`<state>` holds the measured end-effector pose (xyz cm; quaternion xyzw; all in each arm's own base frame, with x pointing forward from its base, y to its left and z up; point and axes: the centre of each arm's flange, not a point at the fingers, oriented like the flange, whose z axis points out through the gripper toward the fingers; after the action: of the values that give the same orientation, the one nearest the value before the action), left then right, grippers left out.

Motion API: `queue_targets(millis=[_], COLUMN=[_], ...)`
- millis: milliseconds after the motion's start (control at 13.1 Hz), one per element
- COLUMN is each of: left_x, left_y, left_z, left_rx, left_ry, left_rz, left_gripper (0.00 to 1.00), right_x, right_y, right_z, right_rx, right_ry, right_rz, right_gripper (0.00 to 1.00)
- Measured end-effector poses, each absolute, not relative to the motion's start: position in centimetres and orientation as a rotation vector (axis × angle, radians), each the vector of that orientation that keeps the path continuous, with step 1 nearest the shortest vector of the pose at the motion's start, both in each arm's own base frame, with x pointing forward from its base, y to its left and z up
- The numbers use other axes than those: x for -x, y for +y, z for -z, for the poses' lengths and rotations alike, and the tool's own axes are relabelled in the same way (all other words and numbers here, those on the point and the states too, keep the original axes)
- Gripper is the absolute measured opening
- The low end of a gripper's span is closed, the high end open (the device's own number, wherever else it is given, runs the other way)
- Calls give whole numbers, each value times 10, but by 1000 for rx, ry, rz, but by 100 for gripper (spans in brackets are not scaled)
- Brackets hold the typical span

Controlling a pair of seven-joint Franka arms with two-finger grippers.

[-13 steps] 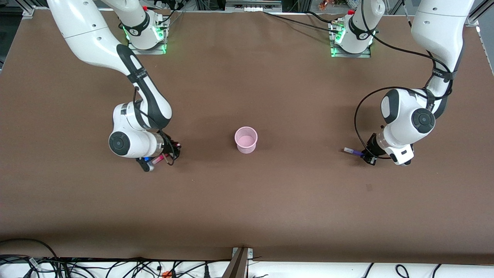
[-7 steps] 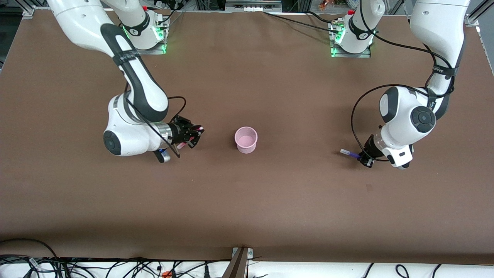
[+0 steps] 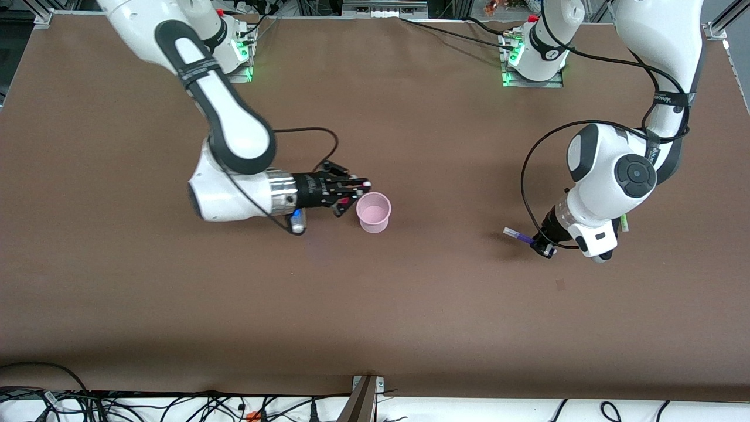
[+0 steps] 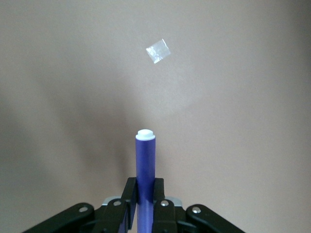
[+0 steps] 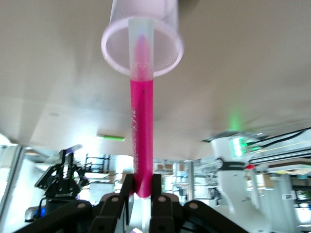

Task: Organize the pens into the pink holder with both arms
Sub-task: 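Carry the pink marker over the pink cup and drop it in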

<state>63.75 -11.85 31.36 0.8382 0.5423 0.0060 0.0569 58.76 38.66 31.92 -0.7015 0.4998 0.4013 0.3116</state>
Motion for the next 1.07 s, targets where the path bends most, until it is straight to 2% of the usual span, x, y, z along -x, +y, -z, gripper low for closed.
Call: queue_targets(millis=[533,913,1065], left_x=[-637,-637,-637], left_y=[-122,-123,-123], left_z=[-314,-313,-312], left_rx=[-2572,-2573,-2575], left_ry=[1631,1632,1631], left_rz=[-43,-41,-39], left_gripper=[18,18,18], right_x=[-559,-560,-563], right_y=[442,437,430], right_z=[-285,-253,-236], right_rx=[1798,1826,1841], right_ry=[1384,1370,1358], right_rz=[-1038,-1014,-995], right_gripper=[17,17,22])
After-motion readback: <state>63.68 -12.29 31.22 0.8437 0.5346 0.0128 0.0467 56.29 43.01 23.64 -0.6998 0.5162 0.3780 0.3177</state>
